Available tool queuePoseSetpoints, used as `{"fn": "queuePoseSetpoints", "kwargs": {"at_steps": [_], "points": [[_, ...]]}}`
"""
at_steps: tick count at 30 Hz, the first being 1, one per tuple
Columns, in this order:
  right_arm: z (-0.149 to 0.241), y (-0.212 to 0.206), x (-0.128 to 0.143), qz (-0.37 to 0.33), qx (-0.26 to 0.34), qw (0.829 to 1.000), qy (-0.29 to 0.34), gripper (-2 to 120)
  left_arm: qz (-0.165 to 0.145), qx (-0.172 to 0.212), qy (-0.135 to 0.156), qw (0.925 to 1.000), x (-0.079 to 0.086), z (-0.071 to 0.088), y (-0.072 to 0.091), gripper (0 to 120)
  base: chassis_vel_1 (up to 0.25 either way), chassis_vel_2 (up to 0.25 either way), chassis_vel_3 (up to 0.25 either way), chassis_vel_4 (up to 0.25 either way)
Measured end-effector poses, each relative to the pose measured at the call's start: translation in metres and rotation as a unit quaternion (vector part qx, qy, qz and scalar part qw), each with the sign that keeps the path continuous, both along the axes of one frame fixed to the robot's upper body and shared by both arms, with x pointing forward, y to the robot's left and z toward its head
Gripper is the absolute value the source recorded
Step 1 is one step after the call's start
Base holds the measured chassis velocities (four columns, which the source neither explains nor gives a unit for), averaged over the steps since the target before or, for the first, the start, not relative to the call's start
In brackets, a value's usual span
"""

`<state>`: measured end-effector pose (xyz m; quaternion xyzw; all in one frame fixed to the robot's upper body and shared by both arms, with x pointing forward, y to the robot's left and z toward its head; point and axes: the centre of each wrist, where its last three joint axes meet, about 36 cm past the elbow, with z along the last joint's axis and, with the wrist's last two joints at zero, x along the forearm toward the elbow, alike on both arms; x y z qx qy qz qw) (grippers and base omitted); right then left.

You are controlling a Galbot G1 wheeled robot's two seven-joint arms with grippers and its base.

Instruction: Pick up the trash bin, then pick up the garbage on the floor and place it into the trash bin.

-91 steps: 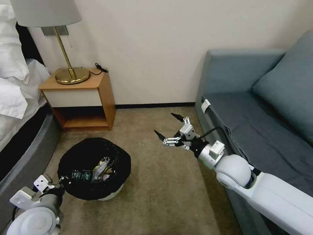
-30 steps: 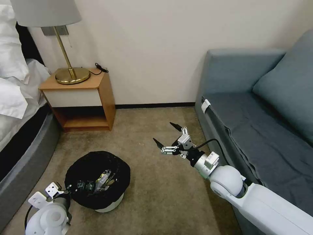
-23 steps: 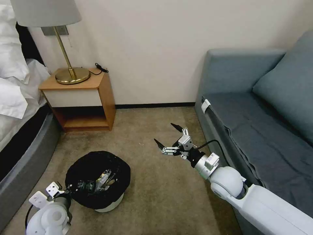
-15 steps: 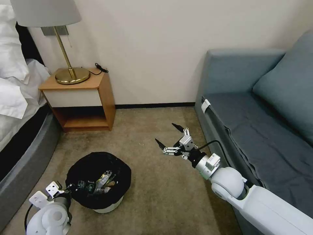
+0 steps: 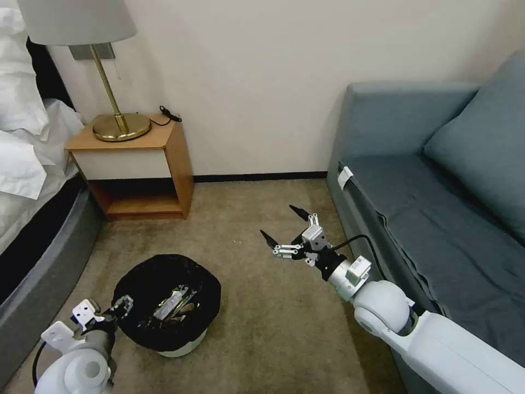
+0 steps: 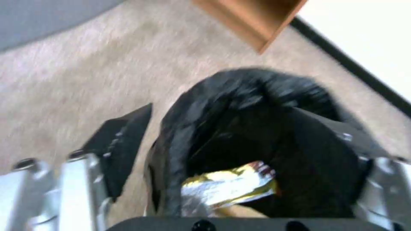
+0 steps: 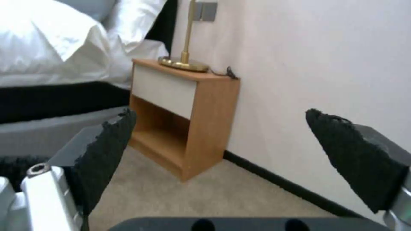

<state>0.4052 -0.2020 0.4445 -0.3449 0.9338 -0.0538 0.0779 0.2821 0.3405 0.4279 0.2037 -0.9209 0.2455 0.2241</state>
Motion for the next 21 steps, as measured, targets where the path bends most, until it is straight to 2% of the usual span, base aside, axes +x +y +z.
{"fn": "queuePoseSetpoints", "kwargs": {"at_steps": [2,11,14,16,18,21], "points": [[0.003,0.002,0.0,-0.003,0.006,1.0,0.004,100,-0.013,0.012,-0.014,0.9998,-0.004,0.007,0.001,98,0.0,0.0,0.0,0.0],[0.011,0.003,-0.001,-0.013,0.023,1.0,0.007,100,-0.042,0.036,-0.035,0.9978,-0.011,0.014,0.002,99,0.0,0.0,0.0,0.0],[0.015,0.003,-0.001,-0.022,0.03,0.999,0.008,100,-0.068,0.063,-0.05,0.9945,-0.013,0.014,0.004,100,0.0,0.0,0.0,0.0],[0.016,0.003,-0.002,-0.025,0.031,0.999,0.009,100,-0.073,0.07,-0.054,0.9934,-0.013,0.014,0.006,100,0.0,0.0,0.0,0.0],[0.019,0.002,-0.004,-0.038,0.033,0.999,0.013,100,-0.091,0.094,-0.069,0.989,-0.015,0.012,0.011,100,0.0,0.0,0.0,0.0],[0.022,0.001,-0.006,-0.05,0.034,0.998,0.016,100,-0.101,0.119,-0.086,0.9839,-0.016,0.011,0.015,100,0.0,0.0,0.0,0.0]]}}
